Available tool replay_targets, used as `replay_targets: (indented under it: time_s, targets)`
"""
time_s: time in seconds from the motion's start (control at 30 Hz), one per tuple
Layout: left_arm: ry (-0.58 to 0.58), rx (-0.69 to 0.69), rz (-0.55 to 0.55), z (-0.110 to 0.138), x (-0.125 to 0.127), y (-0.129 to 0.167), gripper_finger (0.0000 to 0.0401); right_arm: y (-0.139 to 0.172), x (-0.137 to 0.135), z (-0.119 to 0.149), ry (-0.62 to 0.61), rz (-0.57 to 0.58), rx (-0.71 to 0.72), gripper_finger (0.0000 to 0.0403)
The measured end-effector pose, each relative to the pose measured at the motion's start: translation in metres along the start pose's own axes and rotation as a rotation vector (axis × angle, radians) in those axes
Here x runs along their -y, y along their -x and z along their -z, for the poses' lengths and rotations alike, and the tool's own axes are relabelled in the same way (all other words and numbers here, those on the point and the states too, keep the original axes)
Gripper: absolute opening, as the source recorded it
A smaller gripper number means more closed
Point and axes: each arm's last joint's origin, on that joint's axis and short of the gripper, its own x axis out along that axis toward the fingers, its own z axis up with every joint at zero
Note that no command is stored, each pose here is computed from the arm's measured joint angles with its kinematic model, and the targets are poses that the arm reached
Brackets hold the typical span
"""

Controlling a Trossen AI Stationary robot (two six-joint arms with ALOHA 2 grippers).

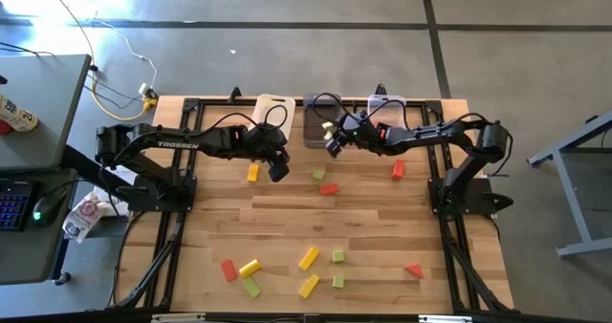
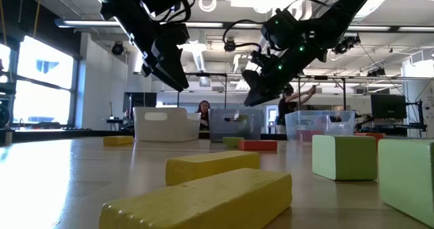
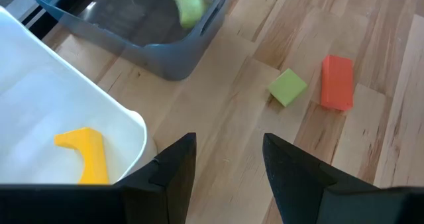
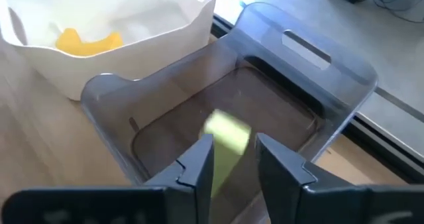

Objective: Sort & place blocks by color
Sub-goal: Put the yellow block into the white bin

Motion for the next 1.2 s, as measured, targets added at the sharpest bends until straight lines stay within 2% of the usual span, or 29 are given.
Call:
replay_targets:
  time_s: [0.37,0.5,0.73,0.93,1.2]
  targets:
    - [0.031,-0.056,-0.013,0.006,0.000,0.000,0.0161,0.004,-0.006,-0.014,0.032,-0.013,0.019,0.0110]
    - [0.071,-0.063,0.004,0.007,0.003,0.002,0.0161,0.011,-0.011,-0.028,0.097,-0.023,-0.012,0.0110]
    - [0.186,-0.123,0.012,0.014,0.009,0.004,0.0161,0.020,-0.018,-0.052,0.141,-0.038,-0.099,0.0110]
    - [0.293,-0.194,-0.041,0.022,0.009,0.006,0.0161,0.028,-0.020,-0.066,0.160,-0.087,-0.171,0.0110]
    - [0.401,-0.314,-0.210,0.038,0.002,0.011,0.0161,0.031,-0.021,-0.066,0.163,-0.130,-0.208,0.0110]
